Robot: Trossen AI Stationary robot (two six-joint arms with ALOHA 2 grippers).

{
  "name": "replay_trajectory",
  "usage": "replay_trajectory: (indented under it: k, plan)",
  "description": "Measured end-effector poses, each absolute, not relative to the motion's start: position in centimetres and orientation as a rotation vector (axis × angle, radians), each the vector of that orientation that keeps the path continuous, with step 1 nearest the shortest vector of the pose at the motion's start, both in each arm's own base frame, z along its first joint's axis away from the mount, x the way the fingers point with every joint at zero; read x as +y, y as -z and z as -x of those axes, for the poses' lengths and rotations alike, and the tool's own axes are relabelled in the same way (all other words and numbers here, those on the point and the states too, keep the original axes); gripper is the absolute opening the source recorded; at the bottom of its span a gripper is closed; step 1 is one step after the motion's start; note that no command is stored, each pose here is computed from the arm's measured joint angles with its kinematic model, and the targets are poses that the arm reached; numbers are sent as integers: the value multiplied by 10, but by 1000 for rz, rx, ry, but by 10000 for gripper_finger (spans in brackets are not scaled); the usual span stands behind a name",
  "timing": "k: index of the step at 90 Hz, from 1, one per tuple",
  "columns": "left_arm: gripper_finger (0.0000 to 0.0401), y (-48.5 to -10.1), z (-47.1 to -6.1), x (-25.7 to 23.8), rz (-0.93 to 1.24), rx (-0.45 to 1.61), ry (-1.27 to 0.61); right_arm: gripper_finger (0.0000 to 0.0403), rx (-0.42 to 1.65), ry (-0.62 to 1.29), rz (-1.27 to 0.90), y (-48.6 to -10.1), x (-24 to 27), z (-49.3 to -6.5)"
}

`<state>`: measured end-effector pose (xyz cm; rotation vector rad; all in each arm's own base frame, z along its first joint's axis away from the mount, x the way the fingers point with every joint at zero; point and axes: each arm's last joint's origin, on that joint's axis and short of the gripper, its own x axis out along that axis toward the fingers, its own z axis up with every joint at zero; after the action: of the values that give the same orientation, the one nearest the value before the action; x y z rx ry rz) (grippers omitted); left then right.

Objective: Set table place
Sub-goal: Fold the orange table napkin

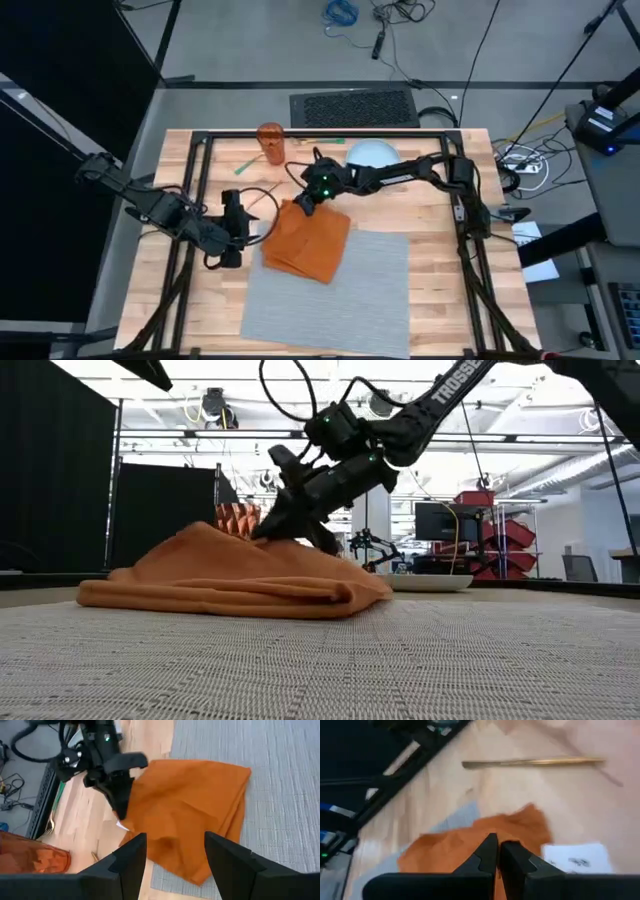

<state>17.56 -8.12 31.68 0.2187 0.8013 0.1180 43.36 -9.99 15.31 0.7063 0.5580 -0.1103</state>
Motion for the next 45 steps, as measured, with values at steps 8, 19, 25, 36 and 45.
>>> replay_trajectory:
  k: [8,19,25,36,45]
  plan:
    - [184,-317,-175,-82,-222,800,-118,0,561,104,-727,-153,-107,-432]
    - [184,-317,-175,-82,-221,799,-118,5,579,39,-745,-153,-106,-431]
    - [184,-317,-175,-82,-219,799,-119,15,597,24,-730,-152,-100,-431]
    - [184,-317,-175,-82,-200,799,-127,51,641,31,-692,-157,-94,-427]
    - [184,-316,-175,-82,-187,807,-119,89,688,95,-648,-161,-95,-421]
